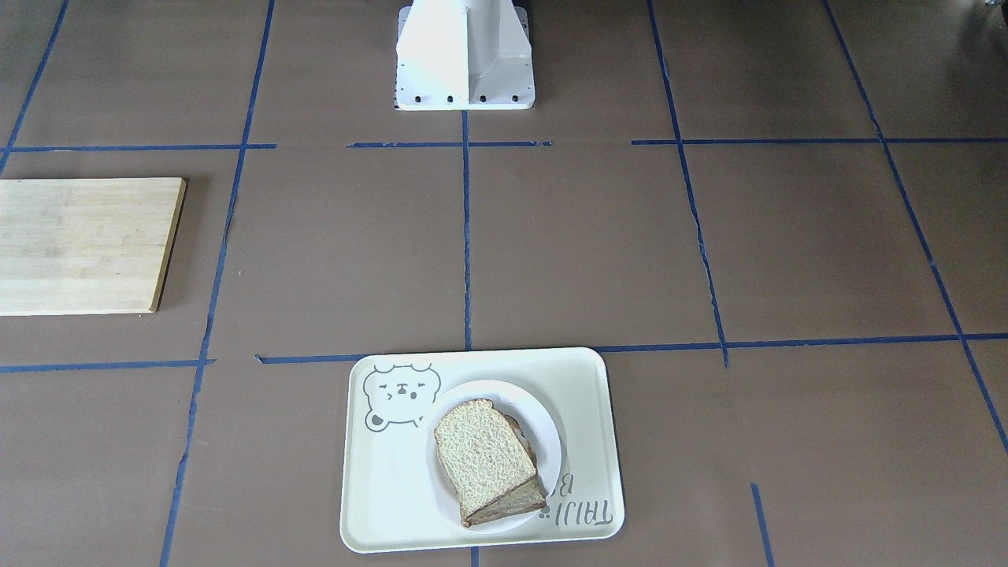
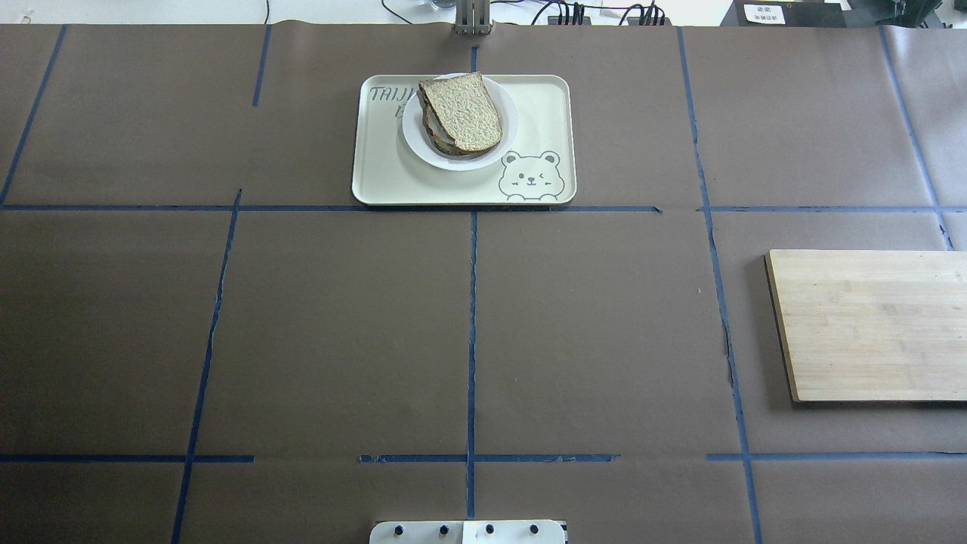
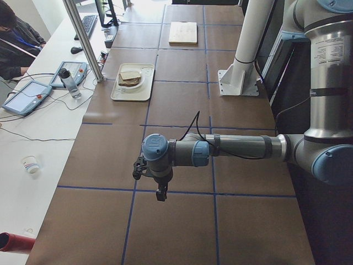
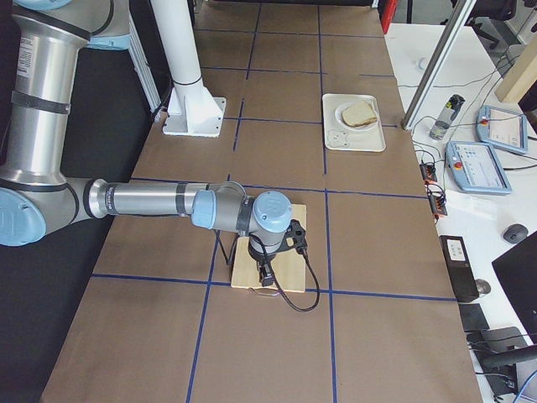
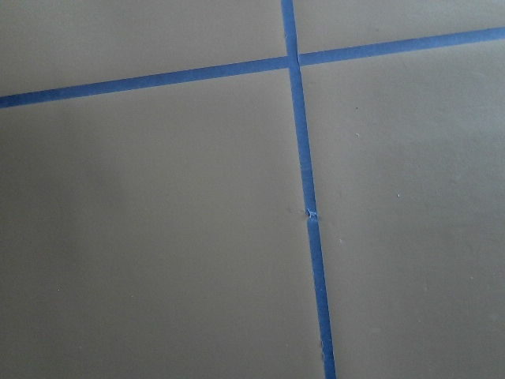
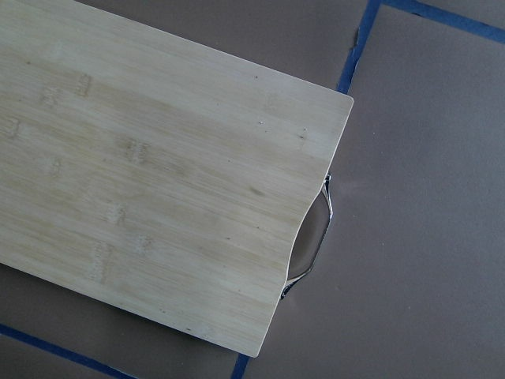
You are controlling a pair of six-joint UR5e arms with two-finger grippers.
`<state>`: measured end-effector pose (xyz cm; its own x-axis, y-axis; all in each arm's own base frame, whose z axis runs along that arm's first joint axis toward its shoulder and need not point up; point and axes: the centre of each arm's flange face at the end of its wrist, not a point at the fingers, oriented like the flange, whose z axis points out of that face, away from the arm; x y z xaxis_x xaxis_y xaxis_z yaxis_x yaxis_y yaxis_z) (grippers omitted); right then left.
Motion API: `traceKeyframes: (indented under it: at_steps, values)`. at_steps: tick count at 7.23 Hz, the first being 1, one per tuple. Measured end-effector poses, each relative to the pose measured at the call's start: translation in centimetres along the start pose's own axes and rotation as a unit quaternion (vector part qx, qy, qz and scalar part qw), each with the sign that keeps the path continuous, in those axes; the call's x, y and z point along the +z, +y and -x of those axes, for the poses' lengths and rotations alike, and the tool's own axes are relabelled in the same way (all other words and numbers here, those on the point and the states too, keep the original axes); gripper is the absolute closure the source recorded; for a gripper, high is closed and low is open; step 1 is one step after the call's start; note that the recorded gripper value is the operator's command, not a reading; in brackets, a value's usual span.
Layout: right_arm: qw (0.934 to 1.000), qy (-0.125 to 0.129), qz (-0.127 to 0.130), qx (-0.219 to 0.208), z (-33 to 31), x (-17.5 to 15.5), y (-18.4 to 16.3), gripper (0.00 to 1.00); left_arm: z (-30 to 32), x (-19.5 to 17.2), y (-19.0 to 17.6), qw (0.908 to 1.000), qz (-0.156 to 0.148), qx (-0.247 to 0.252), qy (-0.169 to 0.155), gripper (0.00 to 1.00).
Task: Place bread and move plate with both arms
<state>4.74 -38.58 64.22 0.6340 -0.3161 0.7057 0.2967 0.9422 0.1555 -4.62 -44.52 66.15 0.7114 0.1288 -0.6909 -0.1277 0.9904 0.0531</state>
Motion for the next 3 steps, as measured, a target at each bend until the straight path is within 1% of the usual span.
traceKeyframes:
  at_steps: [3]
  values:
    - [1.0000,0.000,0.000,0.001,-0.04,0.04,0.02,0.00,0.11,0.12,0.03,1.0000,0.001,-0.001,0.000,0.00]
